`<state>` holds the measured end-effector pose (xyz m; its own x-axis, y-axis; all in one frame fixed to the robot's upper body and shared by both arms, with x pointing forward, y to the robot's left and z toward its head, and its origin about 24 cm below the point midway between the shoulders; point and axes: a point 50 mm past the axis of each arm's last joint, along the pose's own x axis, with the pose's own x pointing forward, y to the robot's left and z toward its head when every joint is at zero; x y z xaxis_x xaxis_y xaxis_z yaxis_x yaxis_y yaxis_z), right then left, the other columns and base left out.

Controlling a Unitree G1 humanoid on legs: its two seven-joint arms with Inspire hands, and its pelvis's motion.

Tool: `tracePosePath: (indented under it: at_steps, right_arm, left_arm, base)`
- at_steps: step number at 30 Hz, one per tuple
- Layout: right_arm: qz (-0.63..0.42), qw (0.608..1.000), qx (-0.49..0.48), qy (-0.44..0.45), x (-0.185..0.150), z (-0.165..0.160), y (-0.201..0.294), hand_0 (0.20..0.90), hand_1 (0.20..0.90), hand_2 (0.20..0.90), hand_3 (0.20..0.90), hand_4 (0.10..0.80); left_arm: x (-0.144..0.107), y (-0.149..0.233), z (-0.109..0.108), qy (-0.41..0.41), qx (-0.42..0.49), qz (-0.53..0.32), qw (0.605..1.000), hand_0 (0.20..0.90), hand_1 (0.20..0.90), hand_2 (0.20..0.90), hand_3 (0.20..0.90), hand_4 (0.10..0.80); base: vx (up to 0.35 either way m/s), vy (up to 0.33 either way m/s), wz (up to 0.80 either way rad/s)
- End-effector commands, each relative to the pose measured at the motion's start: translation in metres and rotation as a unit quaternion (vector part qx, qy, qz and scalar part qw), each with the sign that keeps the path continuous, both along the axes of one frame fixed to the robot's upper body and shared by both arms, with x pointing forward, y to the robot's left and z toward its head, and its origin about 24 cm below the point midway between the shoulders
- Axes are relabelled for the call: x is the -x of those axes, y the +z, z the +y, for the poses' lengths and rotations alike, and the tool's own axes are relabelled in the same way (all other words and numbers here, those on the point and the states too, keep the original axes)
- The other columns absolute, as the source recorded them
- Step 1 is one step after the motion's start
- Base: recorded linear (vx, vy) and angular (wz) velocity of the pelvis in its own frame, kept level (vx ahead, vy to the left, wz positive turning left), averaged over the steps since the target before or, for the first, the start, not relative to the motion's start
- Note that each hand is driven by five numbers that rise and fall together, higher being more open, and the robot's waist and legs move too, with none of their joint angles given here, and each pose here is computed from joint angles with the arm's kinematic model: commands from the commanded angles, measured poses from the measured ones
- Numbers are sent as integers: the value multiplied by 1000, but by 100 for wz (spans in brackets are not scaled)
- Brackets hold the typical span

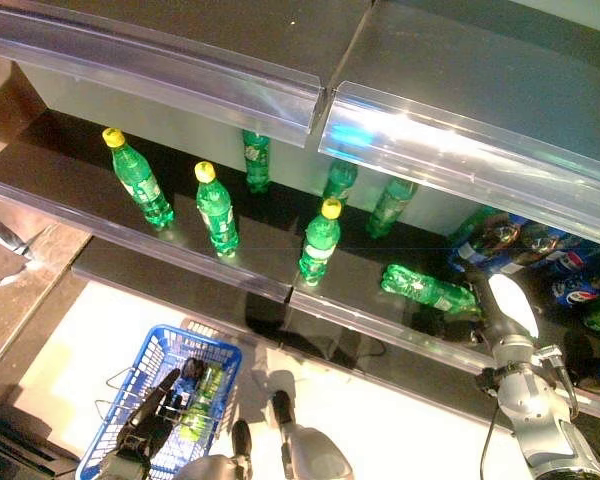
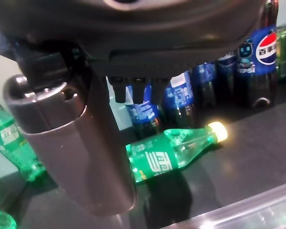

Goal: Pick up the drink and place into the basket.

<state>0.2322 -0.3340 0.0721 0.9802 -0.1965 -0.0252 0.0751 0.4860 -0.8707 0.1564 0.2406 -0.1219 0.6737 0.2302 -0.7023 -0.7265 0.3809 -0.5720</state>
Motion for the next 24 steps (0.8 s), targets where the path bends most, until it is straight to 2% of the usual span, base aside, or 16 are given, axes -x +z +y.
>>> tracePosePath:
  at_steps: [1, 12, 24]
  right_arm:
    - [-42, 994, 99, 29, -21, -8, 49, 900, 900, 900, 900, 800]
    - [50, 991, 119, -14, -31, -18, 21, 900, 900, 900, 900, 800]
    - [42, 989, 121, -80, -38, -30, 14, 900, 900, 900, 900, 800]
  left_arm:
    - [-39, 51, 52, -14, -109, -130, 985, 300, 300, 300, 200, 100]
    - [-48, 61, 64, -34, -122, -125, 984, 300, 300, 300, 200, 100]
    - [-57, 70, 70, -51, -132, -127, 982, 300, 300, 300, 200, 100]
  base:
    - [53, -24, 1]
    - [55, -37, 3]
    - [37, -31, 12]
